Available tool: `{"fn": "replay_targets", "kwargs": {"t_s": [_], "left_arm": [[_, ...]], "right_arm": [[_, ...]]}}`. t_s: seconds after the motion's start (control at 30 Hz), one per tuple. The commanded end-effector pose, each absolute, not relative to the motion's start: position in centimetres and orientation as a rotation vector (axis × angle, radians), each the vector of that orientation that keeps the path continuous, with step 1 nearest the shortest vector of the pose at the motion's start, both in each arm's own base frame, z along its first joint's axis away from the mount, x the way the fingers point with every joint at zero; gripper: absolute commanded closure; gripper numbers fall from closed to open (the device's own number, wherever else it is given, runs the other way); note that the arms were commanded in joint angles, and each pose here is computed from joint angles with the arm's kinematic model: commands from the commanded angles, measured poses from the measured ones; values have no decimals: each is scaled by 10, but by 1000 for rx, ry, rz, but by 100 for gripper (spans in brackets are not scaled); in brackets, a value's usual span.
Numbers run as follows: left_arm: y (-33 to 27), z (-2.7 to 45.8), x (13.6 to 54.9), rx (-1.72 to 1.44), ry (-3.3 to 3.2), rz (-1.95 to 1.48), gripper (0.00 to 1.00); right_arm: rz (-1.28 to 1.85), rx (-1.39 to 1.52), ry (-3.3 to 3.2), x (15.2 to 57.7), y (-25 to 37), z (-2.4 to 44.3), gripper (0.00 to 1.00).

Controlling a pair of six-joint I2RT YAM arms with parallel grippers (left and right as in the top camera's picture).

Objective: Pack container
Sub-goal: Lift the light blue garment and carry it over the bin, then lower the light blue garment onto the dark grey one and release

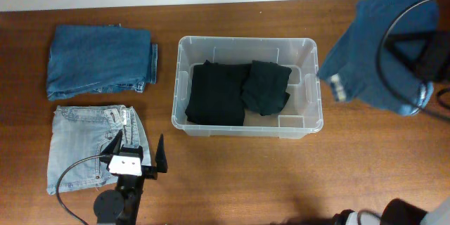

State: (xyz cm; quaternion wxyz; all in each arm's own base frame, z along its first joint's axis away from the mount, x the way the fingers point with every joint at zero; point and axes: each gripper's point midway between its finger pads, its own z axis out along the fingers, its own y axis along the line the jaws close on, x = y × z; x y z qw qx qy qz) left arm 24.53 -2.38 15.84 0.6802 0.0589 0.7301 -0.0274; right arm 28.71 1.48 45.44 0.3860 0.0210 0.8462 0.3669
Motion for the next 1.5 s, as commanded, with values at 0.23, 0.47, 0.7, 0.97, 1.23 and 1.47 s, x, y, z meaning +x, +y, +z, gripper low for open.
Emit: {"fn": "replay_targets", "kwargs": {"t_s": [0.23, 0.47, 0.7, 0.97, 1.23, 1.47], "left_arm": [[-23, 157, 245, 143, 1642, -48, 1], [-23, 157, 245, 143, 1642, -48, 1], [-23, 157, 245, 143, 1642, -48, 1], [-23, 157, 245, 143, 1642, -48, 1], [-23, 157, 245, 143, 1642, -48, 1], [-23, 157, 245, 143, 1642, -48, 1]], "right_arm": [[977, 14, 2376, 309, 70, 418, 96], [841, 102, 2552, 372, 100, 360, 96], [782, 58, 2691, 410, 156, 299, 96], [838, 152, 2775, 443, 203, 243, 96], [753, 220, 2817, 455, 198, 213, 96], [819, 348, 2853, 452, 212, 204, 96]]}}
